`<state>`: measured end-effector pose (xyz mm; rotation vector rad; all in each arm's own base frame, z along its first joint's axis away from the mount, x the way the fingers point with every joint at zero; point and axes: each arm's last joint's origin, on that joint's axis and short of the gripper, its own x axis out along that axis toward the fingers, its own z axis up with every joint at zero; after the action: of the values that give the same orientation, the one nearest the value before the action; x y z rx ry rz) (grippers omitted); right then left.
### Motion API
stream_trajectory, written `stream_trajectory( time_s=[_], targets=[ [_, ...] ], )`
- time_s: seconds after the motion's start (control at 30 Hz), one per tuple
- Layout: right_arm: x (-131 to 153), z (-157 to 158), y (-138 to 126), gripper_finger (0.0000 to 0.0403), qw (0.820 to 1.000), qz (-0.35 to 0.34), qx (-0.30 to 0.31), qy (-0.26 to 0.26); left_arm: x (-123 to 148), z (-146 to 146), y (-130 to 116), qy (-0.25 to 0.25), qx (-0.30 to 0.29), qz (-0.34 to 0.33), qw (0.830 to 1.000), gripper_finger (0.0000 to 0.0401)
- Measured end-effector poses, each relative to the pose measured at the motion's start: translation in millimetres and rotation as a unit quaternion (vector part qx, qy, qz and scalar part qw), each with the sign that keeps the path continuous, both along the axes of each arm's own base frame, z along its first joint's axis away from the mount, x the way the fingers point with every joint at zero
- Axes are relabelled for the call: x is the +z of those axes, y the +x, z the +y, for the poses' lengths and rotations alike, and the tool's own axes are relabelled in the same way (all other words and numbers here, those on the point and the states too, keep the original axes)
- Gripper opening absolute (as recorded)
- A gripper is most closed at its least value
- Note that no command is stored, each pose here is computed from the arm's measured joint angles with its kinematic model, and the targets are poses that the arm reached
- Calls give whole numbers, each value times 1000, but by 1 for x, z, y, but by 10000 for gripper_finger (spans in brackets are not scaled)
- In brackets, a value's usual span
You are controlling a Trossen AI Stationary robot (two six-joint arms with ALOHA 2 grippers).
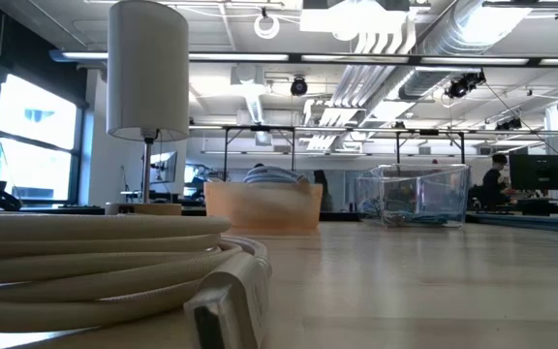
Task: Pick & Place USB Port
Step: Put the black pink charger cable into the transparent bin
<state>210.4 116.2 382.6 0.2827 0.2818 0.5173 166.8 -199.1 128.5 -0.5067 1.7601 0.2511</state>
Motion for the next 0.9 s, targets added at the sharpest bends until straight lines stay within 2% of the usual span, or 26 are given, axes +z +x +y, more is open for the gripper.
stream_trajectory(
  time_s=[0.2,0.3,0.43,0.5,0.57,0.63,0.7,0.8,0.83,0.9],
  targets=[
    [4,0,1,199,1000,-31,3,-5,15,3,-1,-6,10,-46,999,5],
    [8,0,0,199,998,-60,3,-21,29,9,-1,25,19,-99,995,4],
    [11,-4,-1,199,993,-92,-40,-66,60,13,1,41,38,-193,980,3],
    [13,-6,-2,199,989,-103,-62,-84,75,17,2,61,48,-251,965,3],
    [14,-8,-3,199,986,-111,-77,-97,95,23,4,84,67,-334,936,3],
    [16,-9,-4,199,983,-120,-90,-103,114,29,5,117,75,-417,898,3],
    [17,-9,-4,199,982,-127,-90,-109,135,34,6,155,76,-501,848,3],
    [17,-9,-4,199,981,-130,-90,-109,170,40,6,210,74,-608,762,3],
    [17,-9,-4,199,981,-130,-90,-109,180,43,6,228,68,-630,739,3],
    [17,-9,-4,199,981,-130,-91,-109,196,45,5,254,52,-662,703,3]
  ],
)
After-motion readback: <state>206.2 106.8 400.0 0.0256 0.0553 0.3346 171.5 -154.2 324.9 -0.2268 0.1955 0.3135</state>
